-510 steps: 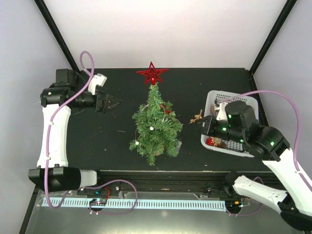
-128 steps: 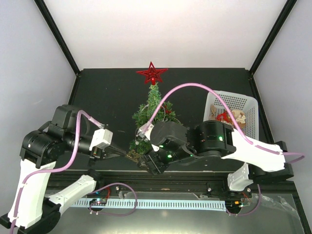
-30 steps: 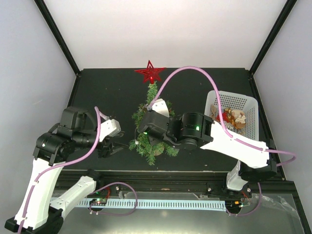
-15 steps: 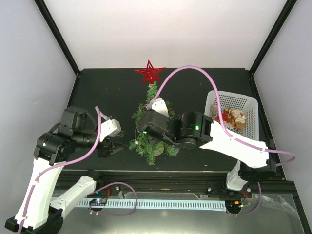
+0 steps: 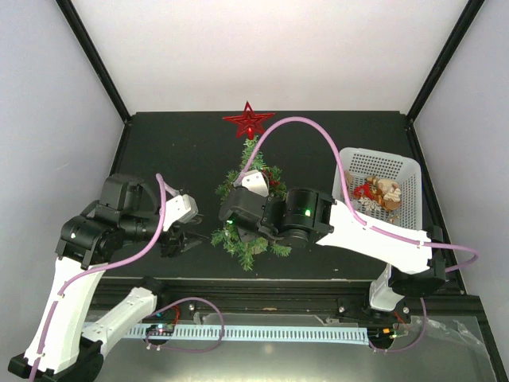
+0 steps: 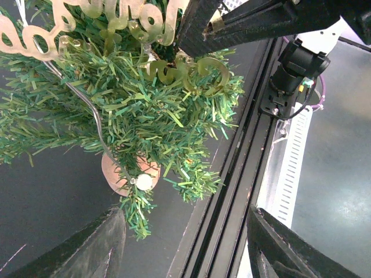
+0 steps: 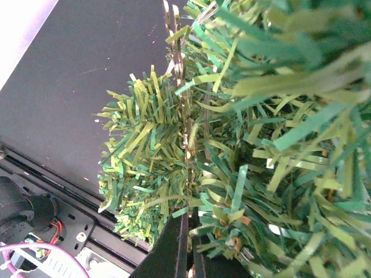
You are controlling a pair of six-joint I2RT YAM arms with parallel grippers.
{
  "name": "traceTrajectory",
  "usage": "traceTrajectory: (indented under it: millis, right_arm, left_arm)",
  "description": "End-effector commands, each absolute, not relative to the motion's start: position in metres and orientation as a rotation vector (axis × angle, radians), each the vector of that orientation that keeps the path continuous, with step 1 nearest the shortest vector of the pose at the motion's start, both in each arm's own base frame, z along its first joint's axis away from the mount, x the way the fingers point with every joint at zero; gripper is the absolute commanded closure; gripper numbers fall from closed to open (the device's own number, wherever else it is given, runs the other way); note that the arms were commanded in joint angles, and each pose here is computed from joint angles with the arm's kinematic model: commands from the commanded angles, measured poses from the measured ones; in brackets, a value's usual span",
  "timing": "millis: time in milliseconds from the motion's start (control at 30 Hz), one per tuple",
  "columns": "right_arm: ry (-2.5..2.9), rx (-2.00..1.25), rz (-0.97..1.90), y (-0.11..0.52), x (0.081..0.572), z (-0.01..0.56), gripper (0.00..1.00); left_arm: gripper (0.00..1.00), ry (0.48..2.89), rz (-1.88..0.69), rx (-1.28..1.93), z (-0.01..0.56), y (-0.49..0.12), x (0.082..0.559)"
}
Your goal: Decorate the small christmas tree
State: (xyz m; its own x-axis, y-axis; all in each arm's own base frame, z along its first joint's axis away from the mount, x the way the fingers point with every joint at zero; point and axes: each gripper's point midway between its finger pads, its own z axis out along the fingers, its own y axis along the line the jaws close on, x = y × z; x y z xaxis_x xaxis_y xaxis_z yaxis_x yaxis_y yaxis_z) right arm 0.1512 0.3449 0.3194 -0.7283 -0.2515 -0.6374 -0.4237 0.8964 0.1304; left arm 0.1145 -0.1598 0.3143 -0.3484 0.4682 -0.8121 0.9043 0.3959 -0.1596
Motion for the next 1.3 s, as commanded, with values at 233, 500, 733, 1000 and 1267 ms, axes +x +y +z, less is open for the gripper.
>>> traceTrajectory:
  millis: [233, 500, 733, 1000, 1267]
  right_arm:
    - [2.42, -0.418, 0.357, 0.337, 0.155, 0.319, 0.99]
    - [2.402, -0.387, 0.354, 0.325, 0.157, 0.334, 0.91]
    - [2.409, -0.379, 0.369, 0.324, 0.155, 0.336, 0.68]
    - [2.404, -0.368, 0.415, 0.319, 0.152, 0.344, 0.66]
    - [2.427, -0.385, 0.434, 0.32, 0.148, 0.333, 0.96]
  left_arm:
    - [0.41, 1.958, -0.801, 1.16, 0.316, -0.161, 0.119]
    - [0.42, 1.955, -0.804, 1.162, 0.316, -0.161, 0.119]
    - [0.42, 1.952, -0.805, 1.163, 0.317, -0.161, 0.118]
    - [0.41, 1.953, -0.804, 1.162, 0.317, -0.161, 0.119]
    - [0.42, 1.948, -0.8, 1.163, 0.317, -0.16, 0.118]
